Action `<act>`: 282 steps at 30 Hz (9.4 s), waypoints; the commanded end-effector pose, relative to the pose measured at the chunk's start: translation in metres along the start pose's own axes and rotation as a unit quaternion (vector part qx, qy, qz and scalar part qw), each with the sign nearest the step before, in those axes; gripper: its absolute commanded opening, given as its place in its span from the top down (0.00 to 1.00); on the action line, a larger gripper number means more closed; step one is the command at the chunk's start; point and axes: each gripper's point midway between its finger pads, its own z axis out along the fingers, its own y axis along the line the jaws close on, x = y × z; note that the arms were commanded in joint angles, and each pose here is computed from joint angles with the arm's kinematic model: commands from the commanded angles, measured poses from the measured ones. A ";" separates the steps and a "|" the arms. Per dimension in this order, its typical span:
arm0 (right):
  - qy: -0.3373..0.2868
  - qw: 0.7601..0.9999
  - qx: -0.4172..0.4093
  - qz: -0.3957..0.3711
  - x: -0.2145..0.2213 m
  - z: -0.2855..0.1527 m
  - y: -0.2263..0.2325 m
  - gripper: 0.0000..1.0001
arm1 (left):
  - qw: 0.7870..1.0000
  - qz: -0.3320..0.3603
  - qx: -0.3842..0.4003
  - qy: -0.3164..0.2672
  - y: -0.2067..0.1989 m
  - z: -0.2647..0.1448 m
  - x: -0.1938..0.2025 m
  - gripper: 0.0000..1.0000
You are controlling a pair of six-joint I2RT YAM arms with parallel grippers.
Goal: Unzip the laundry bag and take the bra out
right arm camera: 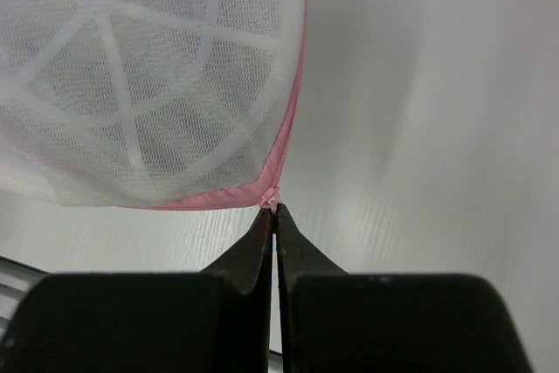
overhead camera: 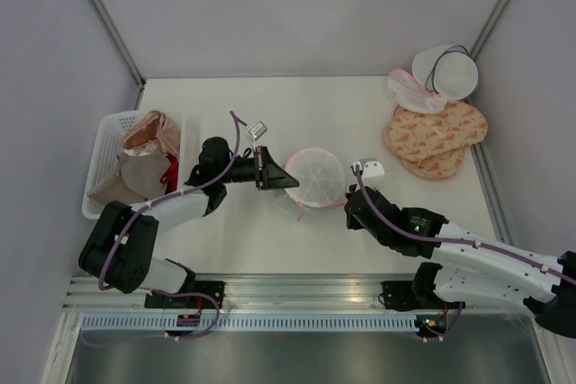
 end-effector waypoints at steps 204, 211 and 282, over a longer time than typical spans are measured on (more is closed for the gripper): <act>0.073 0.937 -0.341 0.007 0.015 0.028 0.112 1.00 | 0.964 -0.033 -0.225 -0.136 0.050 -0.009 0.028 0.00; 0.071 0.926 -0.370 0.006 0.013 0.023 0.121 1.00 | 0.966 -0.050 -0.223 -0.124 0.065 0.007 0.029 0.06; 0.050 0.931 -0.358 0.048 -0.005 0.042 0.150 0.26 | 0.948 0.004 -0.285 -0.143 0.075 -0.043 0.036 0.00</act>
